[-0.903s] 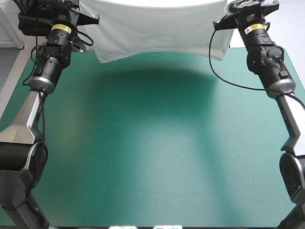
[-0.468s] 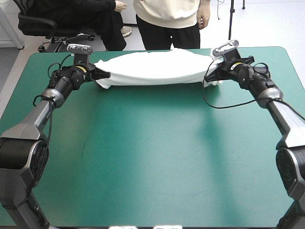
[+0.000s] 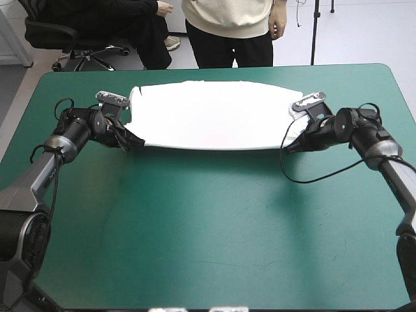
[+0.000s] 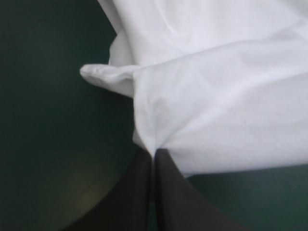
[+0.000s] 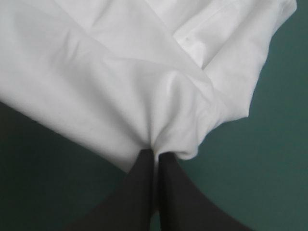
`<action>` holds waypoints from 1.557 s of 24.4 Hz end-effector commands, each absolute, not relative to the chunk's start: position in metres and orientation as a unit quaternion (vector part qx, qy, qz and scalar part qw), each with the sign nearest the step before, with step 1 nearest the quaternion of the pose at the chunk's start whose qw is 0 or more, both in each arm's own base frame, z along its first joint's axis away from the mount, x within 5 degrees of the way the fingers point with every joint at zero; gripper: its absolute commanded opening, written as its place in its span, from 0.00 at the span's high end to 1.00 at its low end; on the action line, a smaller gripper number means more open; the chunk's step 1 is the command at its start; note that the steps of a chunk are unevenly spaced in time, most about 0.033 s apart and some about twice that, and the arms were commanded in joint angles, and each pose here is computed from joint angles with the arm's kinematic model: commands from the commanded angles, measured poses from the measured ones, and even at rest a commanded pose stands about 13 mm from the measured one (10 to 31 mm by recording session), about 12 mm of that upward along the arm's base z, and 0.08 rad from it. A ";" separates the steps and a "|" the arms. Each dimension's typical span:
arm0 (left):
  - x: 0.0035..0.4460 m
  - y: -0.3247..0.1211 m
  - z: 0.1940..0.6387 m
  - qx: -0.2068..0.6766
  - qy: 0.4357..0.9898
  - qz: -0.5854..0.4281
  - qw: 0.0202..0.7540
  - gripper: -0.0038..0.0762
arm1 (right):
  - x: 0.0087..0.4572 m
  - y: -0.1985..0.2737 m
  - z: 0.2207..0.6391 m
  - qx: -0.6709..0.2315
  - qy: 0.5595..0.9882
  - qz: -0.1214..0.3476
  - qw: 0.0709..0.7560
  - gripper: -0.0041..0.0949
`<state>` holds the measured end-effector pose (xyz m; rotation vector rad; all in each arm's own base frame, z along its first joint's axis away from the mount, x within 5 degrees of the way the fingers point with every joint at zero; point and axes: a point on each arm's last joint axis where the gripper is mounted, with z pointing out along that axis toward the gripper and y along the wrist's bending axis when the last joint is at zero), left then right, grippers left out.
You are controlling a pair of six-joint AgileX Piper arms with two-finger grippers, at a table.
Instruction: Fold the cloth
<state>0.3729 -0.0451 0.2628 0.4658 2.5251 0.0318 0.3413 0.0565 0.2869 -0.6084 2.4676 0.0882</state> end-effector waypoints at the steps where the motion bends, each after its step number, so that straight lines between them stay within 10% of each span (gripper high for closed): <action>1: 0.351 -0.043 0.282 0.181 0.940 0.016 0.287 0.97 | 0.317 0.051 0.307 -0.218 0.924 0.036 0.311 0.98; 25: 0.241 -0.040 0.235 0.175 0.974 -0.053 0.135 0.97 | 0.198 0.039 0.248 -0.186 0.959 0.069 0.203 0.97; 32: 0.221 -0.040 0.253 0.225 0.965 -0.058 0.121 0.81 | 0.197 0.044 0.258 -0.190 0.950 0.091 0.231 0.54; 38: 0.196 -0.027 0.310 0.182 0.949 -0.002 0.258 0.62 | 0.193 0.043 0.304 -0.193 0.925 0.087 0.317 0.49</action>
